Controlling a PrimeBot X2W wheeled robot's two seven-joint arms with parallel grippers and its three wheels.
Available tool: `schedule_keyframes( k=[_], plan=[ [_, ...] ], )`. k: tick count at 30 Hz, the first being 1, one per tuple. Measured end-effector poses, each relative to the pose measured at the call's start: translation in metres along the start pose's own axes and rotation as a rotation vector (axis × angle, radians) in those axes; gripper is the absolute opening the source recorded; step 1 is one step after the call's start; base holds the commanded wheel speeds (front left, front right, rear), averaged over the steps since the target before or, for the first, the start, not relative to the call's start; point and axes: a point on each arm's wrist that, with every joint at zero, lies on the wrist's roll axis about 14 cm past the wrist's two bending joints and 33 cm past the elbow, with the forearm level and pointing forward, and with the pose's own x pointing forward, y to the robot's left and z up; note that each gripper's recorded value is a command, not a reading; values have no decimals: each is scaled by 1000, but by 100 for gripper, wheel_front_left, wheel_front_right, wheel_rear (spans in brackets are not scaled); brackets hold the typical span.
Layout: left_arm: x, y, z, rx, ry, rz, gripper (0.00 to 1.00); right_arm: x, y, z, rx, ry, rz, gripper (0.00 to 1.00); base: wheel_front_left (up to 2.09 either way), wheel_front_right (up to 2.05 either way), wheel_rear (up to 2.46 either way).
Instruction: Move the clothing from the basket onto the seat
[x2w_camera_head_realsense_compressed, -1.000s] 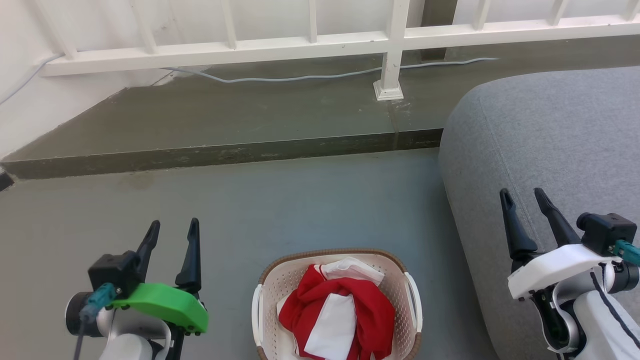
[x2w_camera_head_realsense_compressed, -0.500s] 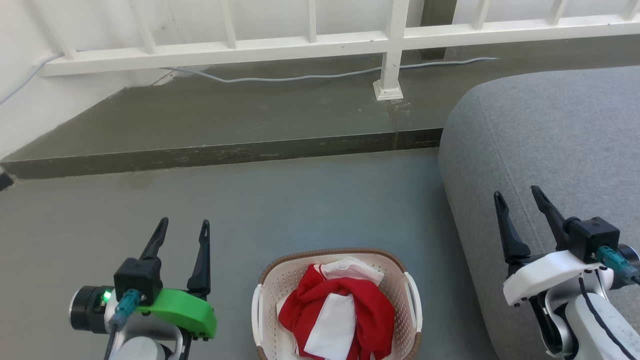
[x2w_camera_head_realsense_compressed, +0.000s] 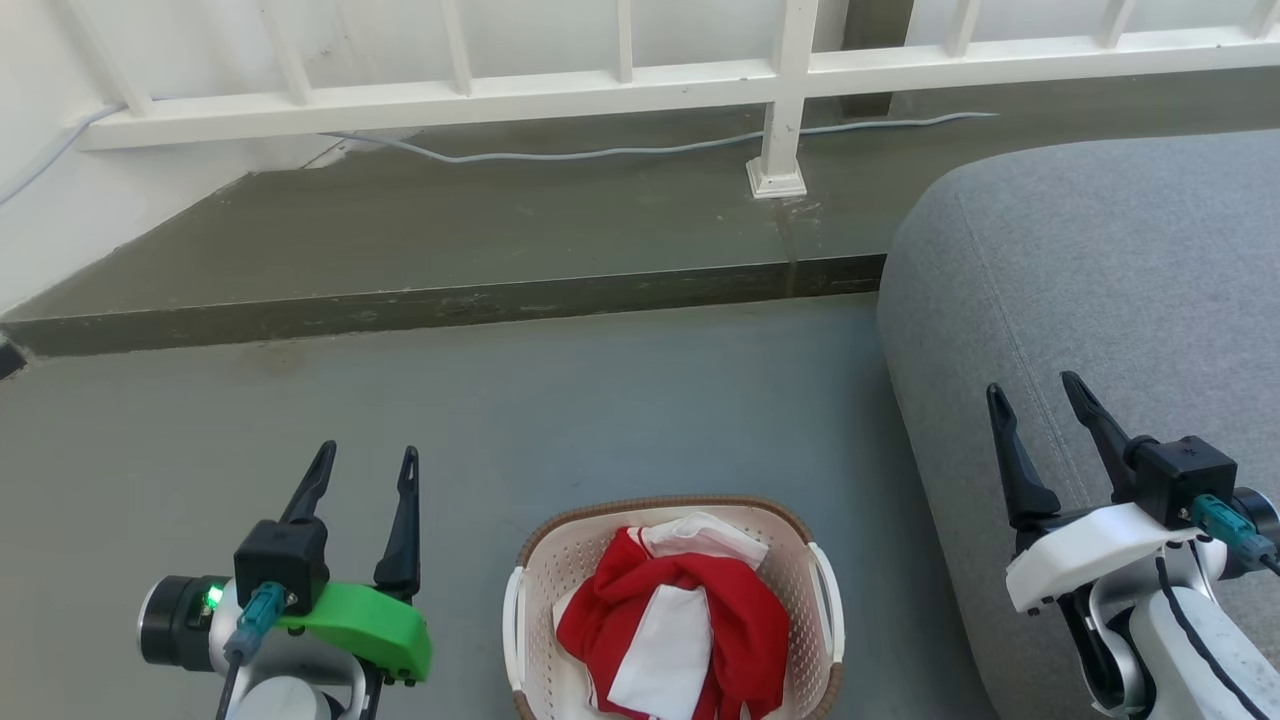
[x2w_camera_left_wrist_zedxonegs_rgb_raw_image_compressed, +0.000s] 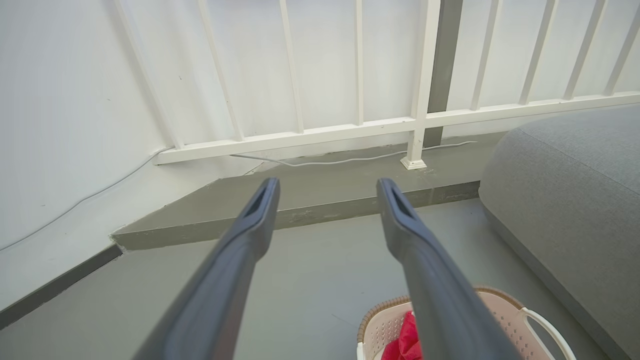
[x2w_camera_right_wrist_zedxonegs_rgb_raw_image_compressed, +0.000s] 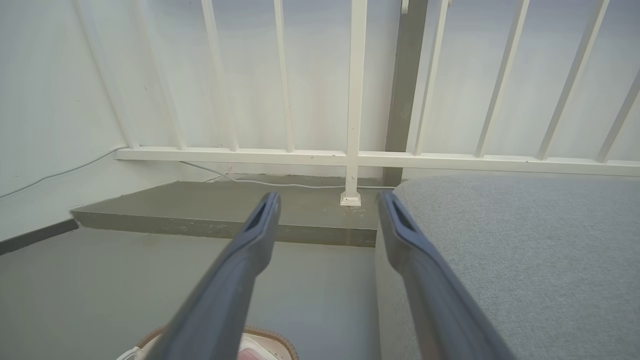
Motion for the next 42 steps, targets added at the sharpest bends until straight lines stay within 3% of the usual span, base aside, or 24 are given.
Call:
schedule_keyframes(
  k=[28, 42],
  plan=[
    [11, -3, -16, -13, 48, -11, 100, 8, -7, -10, 5, 26, -15, 100, 0, 0, 0],
    [48, -32, -43, -46, 122, -102, 100, 40, -26, -6, 24, -3, -55, 100, 0, 0, 0]
  ],
)
